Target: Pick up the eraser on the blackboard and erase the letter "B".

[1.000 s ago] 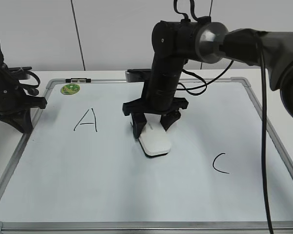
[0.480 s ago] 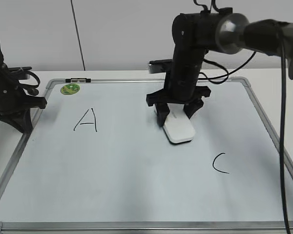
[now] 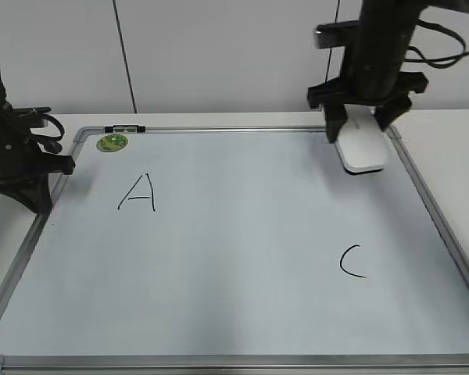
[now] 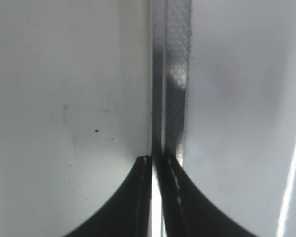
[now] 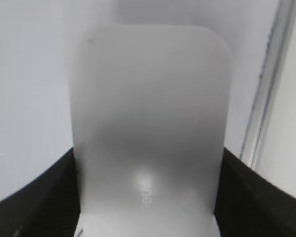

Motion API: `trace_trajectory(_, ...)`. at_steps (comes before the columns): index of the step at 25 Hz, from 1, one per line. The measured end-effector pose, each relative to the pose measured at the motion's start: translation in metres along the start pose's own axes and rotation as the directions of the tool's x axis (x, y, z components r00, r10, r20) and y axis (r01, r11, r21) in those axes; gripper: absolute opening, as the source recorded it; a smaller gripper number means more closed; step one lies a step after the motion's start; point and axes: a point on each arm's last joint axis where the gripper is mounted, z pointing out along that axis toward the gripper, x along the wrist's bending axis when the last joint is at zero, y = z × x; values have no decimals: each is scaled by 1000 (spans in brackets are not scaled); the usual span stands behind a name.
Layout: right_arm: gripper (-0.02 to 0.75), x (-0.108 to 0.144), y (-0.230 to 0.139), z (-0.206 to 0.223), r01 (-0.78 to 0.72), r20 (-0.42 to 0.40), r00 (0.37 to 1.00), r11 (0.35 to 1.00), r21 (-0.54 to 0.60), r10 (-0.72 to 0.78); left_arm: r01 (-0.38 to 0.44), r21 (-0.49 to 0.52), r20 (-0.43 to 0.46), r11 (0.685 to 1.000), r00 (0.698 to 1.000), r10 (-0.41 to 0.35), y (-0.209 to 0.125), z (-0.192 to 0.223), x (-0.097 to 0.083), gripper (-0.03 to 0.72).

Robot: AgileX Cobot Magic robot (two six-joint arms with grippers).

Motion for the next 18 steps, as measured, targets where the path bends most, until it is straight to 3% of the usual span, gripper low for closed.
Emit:
trace_trajectory(6, 524, -59, -18, -3, -114, 36, 993, 992, 47, 113, -1, 0, -1, 1000, 1000, 1, 0, 0, 0, 49)
trace_trajectory(9, 524, -79, -20, -7, -131, -3, 991, 990, 44, 131, -1, 0, -1, 1000, 1000, 1, 0, 0, 0, 49)
trace_trajectory(14, 524, -102, -23, -2, -150, -54, 987, 987, 58, 154, -1, 0, -1, 1000, 1000, 1, 0, 0, 0, 49)
trace_trajectory(18, 524, -105, -23, 11, -133, -85, 986, 987, 86, 141, -1, 0, -1, 1000, 1000, 1, 0, 0, 0, 49)
